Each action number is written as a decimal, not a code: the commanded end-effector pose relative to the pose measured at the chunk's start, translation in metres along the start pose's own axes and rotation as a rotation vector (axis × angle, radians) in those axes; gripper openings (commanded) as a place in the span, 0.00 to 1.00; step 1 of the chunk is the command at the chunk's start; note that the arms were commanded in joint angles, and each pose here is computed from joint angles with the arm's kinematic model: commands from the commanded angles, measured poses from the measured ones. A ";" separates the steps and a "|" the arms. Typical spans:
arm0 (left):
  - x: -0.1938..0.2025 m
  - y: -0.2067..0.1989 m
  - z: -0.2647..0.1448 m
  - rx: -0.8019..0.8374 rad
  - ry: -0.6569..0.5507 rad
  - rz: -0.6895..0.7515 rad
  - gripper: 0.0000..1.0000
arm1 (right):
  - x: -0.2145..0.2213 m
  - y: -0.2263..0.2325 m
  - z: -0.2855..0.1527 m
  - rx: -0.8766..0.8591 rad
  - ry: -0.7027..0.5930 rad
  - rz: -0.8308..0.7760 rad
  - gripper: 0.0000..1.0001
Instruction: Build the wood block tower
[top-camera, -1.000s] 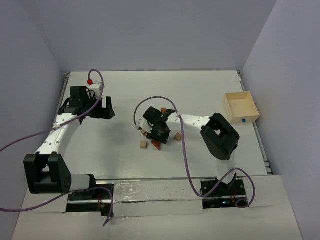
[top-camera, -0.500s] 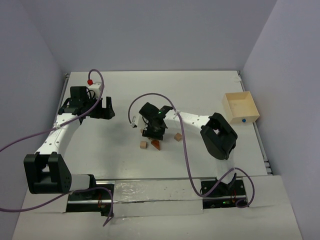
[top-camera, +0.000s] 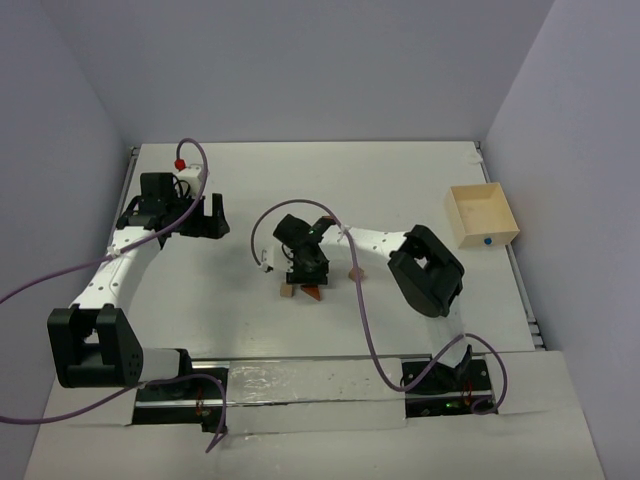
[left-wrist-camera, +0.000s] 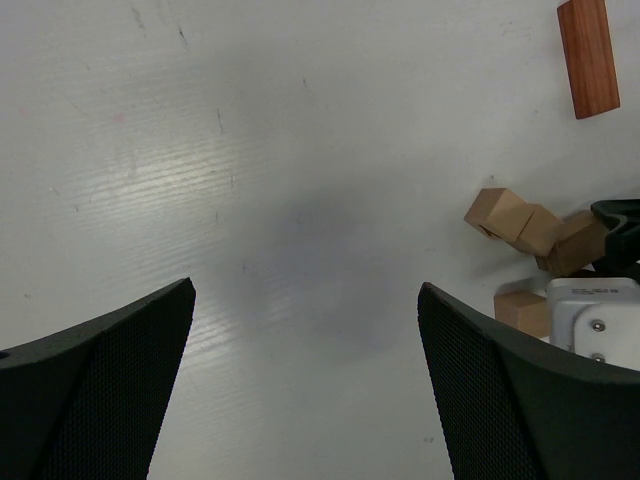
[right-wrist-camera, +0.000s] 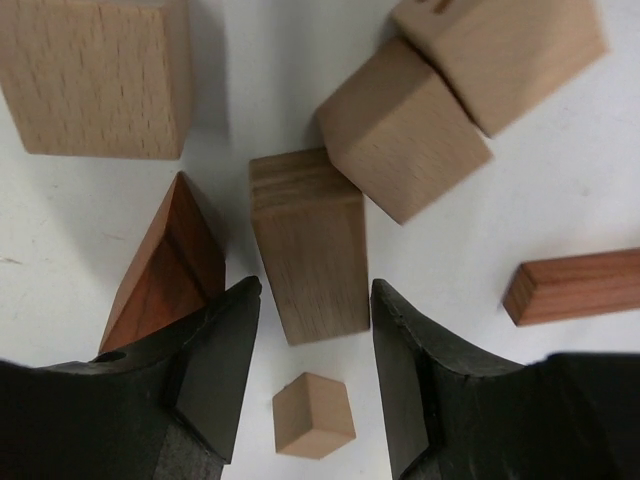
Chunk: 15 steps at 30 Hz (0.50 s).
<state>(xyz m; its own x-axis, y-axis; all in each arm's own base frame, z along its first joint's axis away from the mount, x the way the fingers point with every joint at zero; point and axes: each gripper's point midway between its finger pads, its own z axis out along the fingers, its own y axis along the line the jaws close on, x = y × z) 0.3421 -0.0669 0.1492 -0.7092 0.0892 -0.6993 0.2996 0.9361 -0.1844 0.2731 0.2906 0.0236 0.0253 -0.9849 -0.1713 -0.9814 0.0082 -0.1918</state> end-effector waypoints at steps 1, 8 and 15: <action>-0.020 0.002 -0.009 -0.009 -0.053 0.022 0.99 | -0.010 -0.005 0.000 -0.003 -0.010 -0.058 0.54; -0.017 0.003 -0.007 -0.011 -0.045 0.020 0.99 | -0.027 -0.002 -0.015 -0.024 -0.071 -0.078 0.48; -0.019 0.002 -0.005 -0.003 -0.046 0.015 0.99 | -0.035 0.000 -0.024 -0.037 -0.081 -0.067 0.45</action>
<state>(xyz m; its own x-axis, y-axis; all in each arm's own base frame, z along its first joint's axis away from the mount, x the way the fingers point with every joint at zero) 0.3413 -0.0667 0.1484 -0.7127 0.0894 -0.6958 0.2982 0.9364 -0.1852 0.2698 0.3082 0.0328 0.0893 -0.9759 -0.1990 -0.9843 -0.0560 -0.1671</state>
